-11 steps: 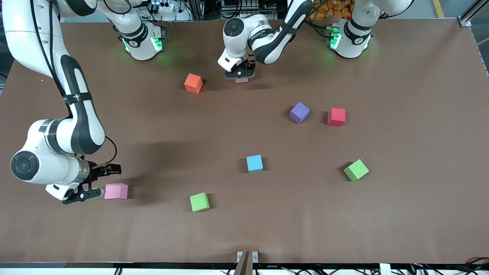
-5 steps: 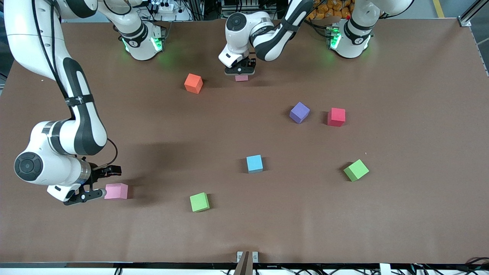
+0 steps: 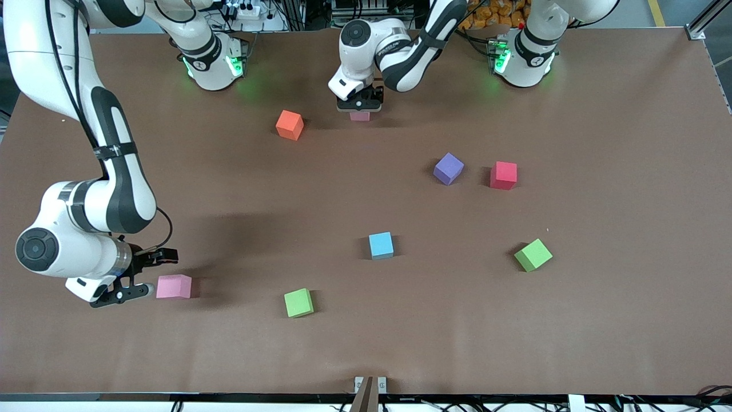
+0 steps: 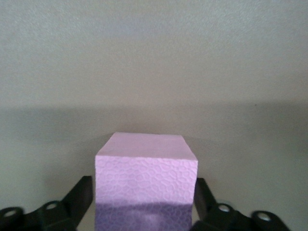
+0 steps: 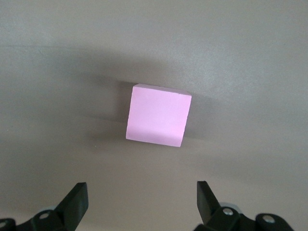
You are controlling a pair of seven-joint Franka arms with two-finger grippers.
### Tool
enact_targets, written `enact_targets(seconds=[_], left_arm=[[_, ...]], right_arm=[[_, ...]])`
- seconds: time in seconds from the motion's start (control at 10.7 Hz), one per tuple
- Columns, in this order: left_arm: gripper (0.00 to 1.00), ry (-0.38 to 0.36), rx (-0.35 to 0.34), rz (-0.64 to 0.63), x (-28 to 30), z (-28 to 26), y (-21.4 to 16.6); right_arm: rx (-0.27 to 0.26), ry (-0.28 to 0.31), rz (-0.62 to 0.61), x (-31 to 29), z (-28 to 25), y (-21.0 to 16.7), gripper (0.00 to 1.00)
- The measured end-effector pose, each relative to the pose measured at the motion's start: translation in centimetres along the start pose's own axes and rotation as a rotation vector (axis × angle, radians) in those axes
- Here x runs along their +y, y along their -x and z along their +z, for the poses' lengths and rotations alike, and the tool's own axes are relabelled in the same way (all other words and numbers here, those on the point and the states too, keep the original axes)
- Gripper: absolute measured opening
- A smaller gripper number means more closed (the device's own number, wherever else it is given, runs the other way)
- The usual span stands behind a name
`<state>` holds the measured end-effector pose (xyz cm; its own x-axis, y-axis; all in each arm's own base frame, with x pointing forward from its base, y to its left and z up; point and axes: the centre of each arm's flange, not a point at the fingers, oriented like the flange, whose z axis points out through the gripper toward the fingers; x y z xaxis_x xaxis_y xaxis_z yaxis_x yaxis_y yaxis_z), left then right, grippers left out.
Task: Arrange blocks into number 1
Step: 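Set the pink cube down with the left gripper to start the line, then move the left gripper to the purple cube while the right gripper lowers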
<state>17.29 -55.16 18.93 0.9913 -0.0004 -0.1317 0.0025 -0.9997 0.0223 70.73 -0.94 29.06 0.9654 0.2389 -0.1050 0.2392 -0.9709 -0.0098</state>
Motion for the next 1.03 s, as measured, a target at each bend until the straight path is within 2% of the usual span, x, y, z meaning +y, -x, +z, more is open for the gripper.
enact_targets(seconds=[0.37,0.47,0.75,1.03], left_arm=[[1.00,0.045,0.021,-0.060,0.5,-1.7,-1.7],[1.00,0.066,0.037,-0.088,0.4,-3.5,-3.0],[1.00,0.066,0.080,-0.144,-1.1,-10.2,-6.1],[1.00,0.073,0.128,-0.179,-4.9,-17.0,-11.2]], right_arm=[[0.001,0.001,-0.006,-0.4,0.0,-0.1,1.00],[0.011,0.004,-0.009,-0.4,0.0,-0.3,1.00],[0.057,0.038,-0.056,1.1,0.8,-0.7,1.00],[0.053,0.038,-0.066,1.8,2.0,-0.7,1.00]])
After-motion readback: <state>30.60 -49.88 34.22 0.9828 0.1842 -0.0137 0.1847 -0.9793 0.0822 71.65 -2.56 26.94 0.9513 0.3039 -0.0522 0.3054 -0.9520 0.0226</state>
